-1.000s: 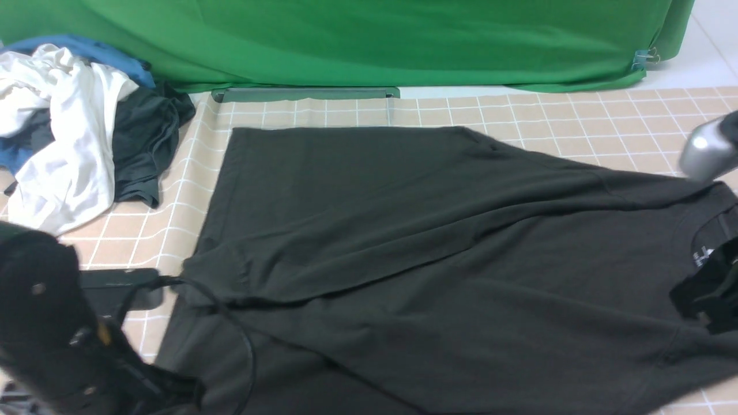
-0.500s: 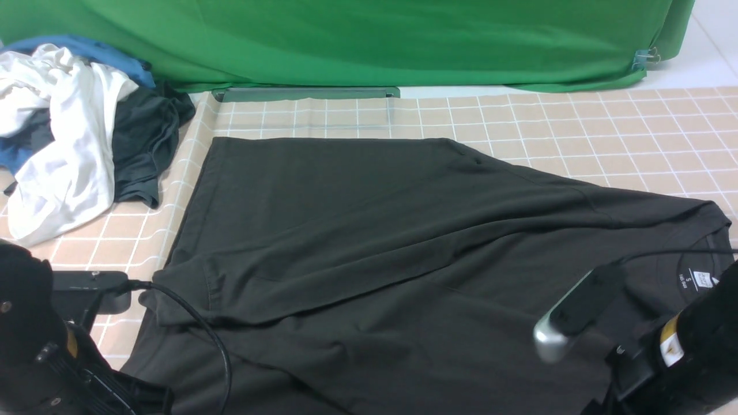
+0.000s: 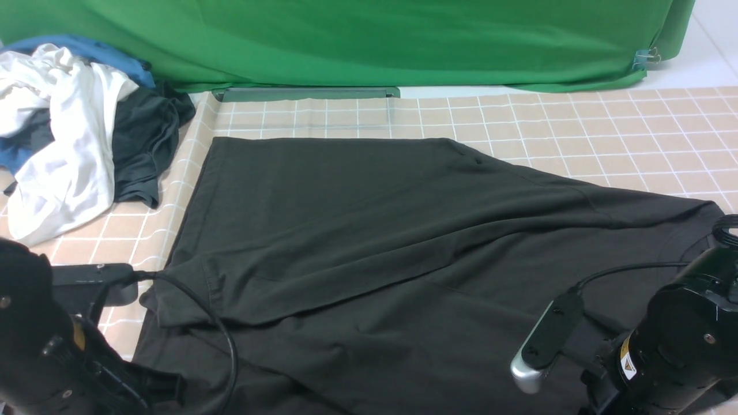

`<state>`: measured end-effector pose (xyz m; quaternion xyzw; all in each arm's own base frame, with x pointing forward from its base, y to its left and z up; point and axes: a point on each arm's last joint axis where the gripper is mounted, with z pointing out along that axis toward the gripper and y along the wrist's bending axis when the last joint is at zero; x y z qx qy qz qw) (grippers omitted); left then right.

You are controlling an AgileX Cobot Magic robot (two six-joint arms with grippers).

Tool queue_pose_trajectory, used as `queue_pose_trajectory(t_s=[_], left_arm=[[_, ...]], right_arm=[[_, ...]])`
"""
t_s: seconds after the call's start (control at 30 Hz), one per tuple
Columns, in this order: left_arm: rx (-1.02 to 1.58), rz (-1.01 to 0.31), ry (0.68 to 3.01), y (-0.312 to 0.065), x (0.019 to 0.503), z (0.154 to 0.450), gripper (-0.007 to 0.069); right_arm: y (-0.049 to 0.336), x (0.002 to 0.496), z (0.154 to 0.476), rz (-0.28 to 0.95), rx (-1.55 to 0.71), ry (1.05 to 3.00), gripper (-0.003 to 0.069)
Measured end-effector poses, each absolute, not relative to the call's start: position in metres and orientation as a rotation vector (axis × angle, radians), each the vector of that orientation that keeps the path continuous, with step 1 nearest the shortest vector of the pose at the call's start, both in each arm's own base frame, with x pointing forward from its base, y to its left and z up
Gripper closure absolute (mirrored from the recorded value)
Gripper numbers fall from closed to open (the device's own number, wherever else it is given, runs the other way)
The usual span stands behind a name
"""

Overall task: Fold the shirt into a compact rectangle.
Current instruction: 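Grasp the near edge of the shirt at its hem and shoulder corners, then fold the black garment in half by bringing its near edge over to the far edge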

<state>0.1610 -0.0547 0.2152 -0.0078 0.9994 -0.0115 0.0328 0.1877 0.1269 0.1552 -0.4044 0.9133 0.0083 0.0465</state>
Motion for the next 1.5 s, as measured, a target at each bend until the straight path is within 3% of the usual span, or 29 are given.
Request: queue_pose_trajectory(t_s=[0.03, 0.07, 0.17, 0.4, 0.6, 0.83, 1.03, 1.5], left_arm=[[-0.024, -0.045, 3.058, -0.056, 0.164, 0.219, 0.0590], [-0.024, -0.052, 3.043, -0.057, 0.167, 0.223, 0.0590], [-0.046, -0.081, 2.989, -0.060, 0.176, 0.237, 0.0590], [-0.083, -0.163, 2.830, -0.068, 0.201, 0.278, 0.0590], [-0.090, -0.195, 2.765, -0.078, 0.229, 0.298, 0.0590], [-0.202, -0.204, 2.778, -0.073, 0.274, 0.291, 0.0590], [-0.365, -0.314, 2.744, -0.049, 0.322, 0.285, 0.0590], [-0.563, -0.534, 2.690, -0.019, 0.439, 0.257, 0.0590]], right_arm=[[0.127, 0.188, 0.155, 0.025, -1.234, 2.787, 0.0466], [0.127, 0.188, 0.155, 0.025, -1.236, 2.788, 0.0522], [0.127, 0.188, 0.157, 0.020, -1.249, 2.802, 0.0597], [0.134, 0.198, 0.181, 0.012, -1.258, 2.829, 0.0604], [0.144, 0.214, 0.209, 0.029, -1.223, 2.734, 0.0607], [0.135, 0.242, 0.234, 0.036, -1.074, 2.686, 0.0607], [0.110, 0.286, 0.247, 0.003, -0.926, 2.679, 0.0607], [0.084, 0.417, 0.234, -0.043, -0.754, 2.691, 0.0607]])
